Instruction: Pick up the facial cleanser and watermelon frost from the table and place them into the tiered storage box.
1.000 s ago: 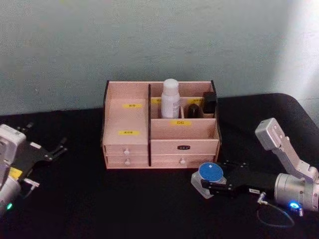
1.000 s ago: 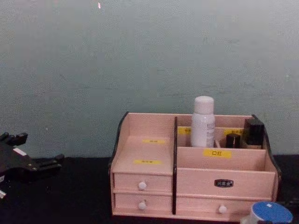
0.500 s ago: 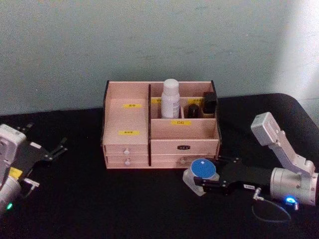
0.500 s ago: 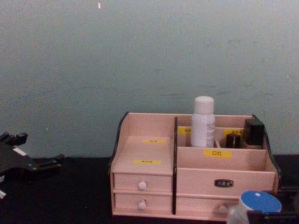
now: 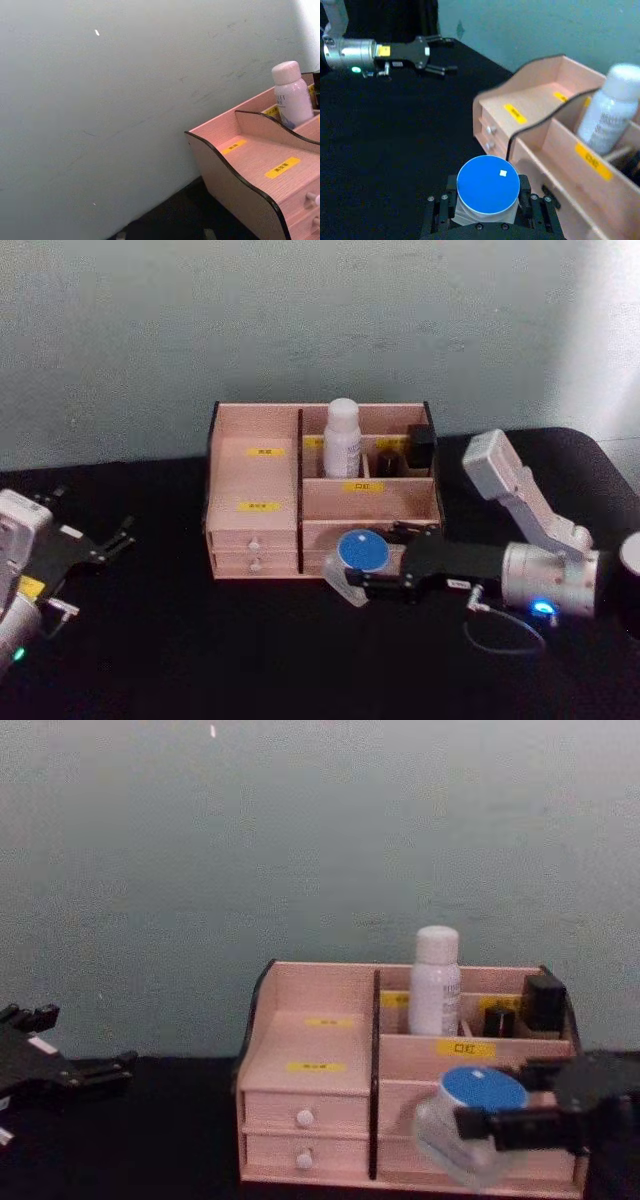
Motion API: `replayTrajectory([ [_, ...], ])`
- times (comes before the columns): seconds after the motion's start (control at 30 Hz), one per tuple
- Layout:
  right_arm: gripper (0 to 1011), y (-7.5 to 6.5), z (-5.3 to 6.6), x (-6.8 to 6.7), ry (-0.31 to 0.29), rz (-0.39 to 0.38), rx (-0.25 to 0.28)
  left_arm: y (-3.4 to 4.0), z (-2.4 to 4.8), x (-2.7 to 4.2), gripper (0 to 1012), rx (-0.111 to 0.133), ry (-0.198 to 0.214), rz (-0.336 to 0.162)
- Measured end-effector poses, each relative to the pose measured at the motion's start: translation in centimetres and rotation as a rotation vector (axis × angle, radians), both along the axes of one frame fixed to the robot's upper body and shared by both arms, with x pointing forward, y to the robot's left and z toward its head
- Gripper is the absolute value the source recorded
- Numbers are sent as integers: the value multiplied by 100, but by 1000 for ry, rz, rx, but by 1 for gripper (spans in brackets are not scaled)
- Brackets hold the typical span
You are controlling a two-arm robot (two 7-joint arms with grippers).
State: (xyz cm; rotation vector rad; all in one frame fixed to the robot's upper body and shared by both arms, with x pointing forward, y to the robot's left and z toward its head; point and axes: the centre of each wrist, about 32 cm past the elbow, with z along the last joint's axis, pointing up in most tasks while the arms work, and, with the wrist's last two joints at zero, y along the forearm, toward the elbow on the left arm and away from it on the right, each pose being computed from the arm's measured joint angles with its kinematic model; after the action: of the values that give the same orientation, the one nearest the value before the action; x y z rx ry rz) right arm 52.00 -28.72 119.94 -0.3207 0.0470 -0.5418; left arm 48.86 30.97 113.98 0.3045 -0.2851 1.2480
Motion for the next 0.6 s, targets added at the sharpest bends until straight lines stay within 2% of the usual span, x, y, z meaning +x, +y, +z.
replayTrajectory([
  [0.2, 729, 159, 90, 143, -8, 14, 9, 0, 0, 0, 1001, 0, 0, 0],
  [0.6, 730, 355, 235, 417, -6, 4, 51, 0, 0, 0, 1002, 0, 0, 0],
])
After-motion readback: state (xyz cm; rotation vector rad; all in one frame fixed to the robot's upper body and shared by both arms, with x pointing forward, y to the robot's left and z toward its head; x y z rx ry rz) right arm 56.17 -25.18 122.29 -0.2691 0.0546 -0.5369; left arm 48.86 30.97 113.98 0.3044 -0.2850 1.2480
